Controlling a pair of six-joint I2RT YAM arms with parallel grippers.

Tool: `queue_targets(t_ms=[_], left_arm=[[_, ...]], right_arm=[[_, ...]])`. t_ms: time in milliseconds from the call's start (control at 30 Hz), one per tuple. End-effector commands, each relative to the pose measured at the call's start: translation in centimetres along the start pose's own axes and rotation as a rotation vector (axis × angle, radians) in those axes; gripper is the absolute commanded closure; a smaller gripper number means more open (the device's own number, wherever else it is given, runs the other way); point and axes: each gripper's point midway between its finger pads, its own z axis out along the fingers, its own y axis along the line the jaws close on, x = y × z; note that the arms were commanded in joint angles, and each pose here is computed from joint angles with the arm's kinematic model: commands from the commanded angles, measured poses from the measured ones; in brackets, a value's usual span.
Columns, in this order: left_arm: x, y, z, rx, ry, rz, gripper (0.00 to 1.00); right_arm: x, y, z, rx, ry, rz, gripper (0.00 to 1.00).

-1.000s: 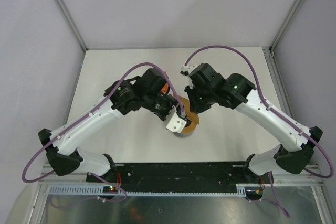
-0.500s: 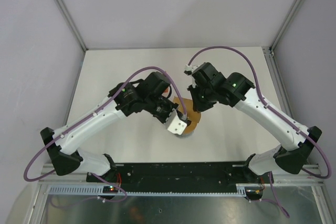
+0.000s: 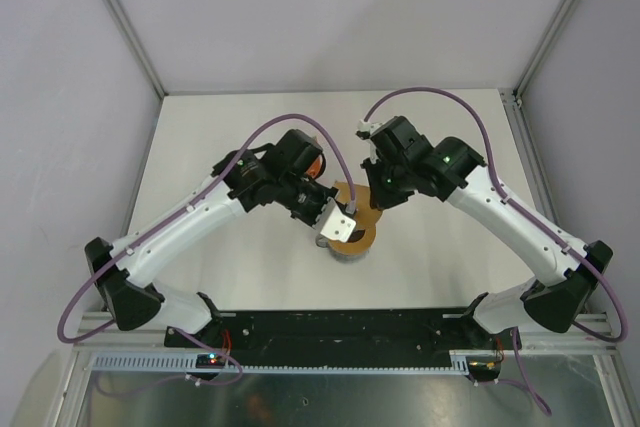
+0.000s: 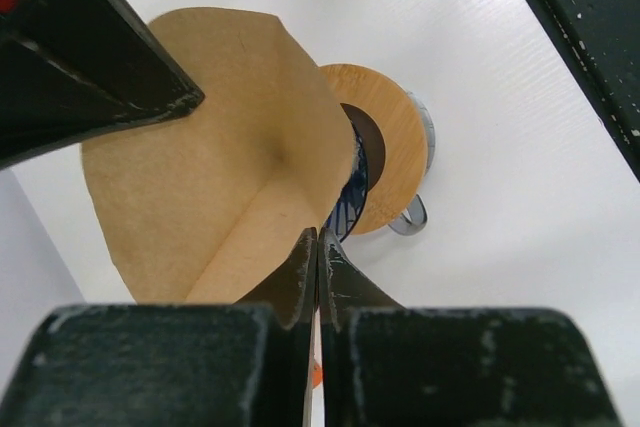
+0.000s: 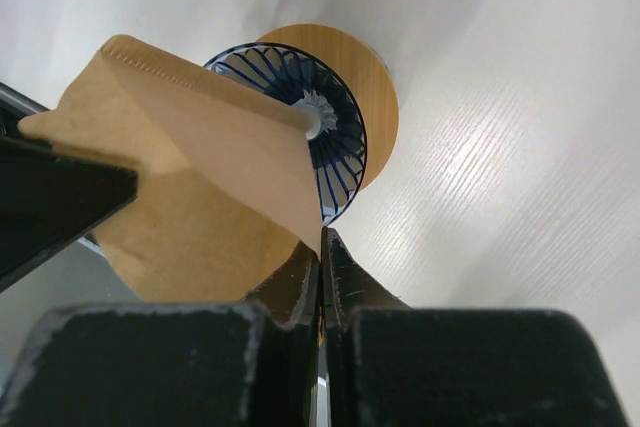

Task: Place the coffee filter in the dripper

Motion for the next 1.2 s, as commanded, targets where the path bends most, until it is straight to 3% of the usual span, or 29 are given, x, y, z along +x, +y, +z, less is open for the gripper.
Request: queue_targets(t_ms=[0,233,767,900,1167], left_arm=[[0.5,-0.6,0.8,0.029,-0.027,-0.016,1.0],[1.1,-1.0,1.4,0.049,-0.022,-0.012,1.0],[2.2,-1.5,2.7,0.092,-0.008,-0.017,0.99],[2.2,-1.5,2.8,0.095,-0.008,-0.013,0.95],[2.5,-1.6,2.9,0.097,0.002,-0.012,0.85]], right_arm=[[-0.9,0.2,0.3,-0.008,-0.031,-0.01,1.0],[-0.9,-0.3,1.2,0.022,-0.023,-0.016,0.99],[-0.5,-2.0,3.0,0.088,-0.007,0.003,0.73],[-0.1,-2.2,3.5,0.097,0.009,0.0,0.67],[0.3,-2.1,4.4,0.094,0.023,-0.001,0.66]])
